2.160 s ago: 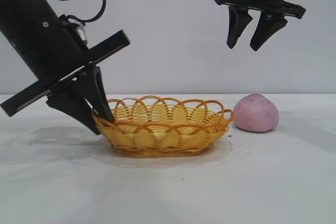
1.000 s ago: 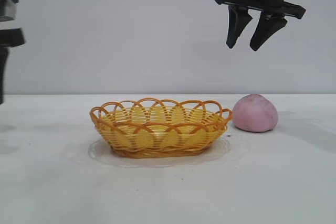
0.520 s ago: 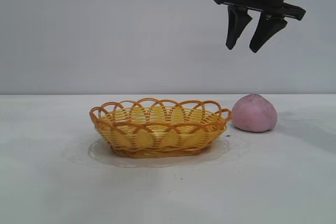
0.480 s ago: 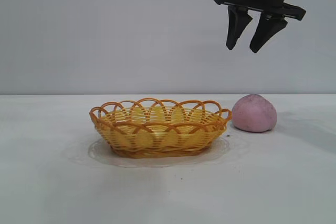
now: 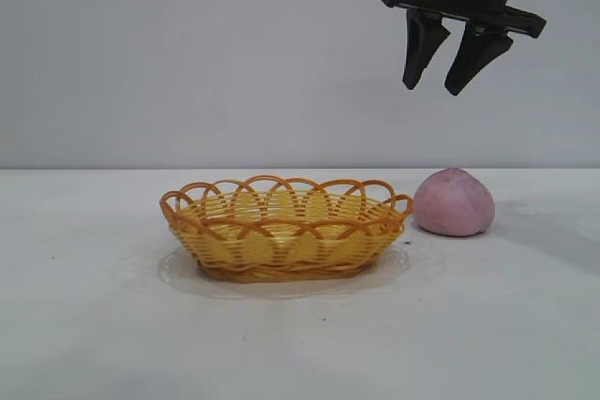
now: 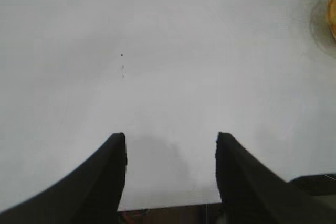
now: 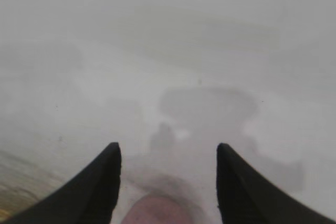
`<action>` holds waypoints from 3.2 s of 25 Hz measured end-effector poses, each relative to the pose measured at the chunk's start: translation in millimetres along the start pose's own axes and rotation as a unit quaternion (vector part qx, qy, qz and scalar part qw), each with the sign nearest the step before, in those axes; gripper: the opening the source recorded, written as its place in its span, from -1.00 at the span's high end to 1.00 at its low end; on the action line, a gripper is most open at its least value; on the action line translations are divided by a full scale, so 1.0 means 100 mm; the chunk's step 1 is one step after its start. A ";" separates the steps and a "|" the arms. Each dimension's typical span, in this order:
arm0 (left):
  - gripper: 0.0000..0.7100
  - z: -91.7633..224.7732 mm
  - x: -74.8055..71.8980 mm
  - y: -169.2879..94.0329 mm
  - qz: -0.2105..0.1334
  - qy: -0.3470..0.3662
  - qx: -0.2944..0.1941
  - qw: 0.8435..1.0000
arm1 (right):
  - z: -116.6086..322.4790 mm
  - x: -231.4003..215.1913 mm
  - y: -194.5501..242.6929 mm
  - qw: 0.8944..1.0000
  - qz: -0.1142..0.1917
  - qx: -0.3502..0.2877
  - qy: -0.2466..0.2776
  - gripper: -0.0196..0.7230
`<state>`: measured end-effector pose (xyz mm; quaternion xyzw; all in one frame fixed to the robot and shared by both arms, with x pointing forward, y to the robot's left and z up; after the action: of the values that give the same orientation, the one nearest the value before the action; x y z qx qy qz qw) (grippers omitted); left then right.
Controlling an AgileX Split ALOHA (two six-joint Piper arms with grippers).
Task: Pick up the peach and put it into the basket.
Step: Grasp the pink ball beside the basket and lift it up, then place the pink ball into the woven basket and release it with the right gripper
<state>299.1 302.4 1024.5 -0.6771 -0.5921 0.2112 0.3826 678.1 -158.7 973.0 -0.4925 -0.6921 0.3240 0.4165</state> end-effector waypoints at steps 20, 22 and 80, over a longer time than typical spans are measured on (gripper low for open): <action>0.05 0.29 -0.09 -0.30 -0.011 -0.015 -0.174 0.985 | 0.39 -0.05 0.20 0.988 0.002 0.154 -0.007 -0.12; 0.05 0.29 -0.09 -0.30 -0.011 -0.015 -0.174 0.985 | 0.43 -0.06 0.25 0.986 0.003 0.167 -0.005 -0.12; 0.05 0.30 -0.06 -0.31 -0.079 -0.074 -0.159 0.981 | 0.68 1.10 -0.11 0.971 -0.107 0.167 -0.137 -0.10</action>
<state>255.8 304.9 1028.3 -0.6629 -0.6964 0.1326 0.2409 594.4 -60.1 980.3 -0.2901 -0.7268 0.4532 0.4268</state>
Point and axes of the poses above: a point on each arm's last joint axis where the gripper is mounted, y pointing out along that axis toward the gripper, x along the wrist's bending axis when the last joint is at zero, z = x × y, the point moved 3 cm from there along y, pointing out along that axis toward the gripper, and after that the axes turned 11 degrees about y, right-handed, at the moved point
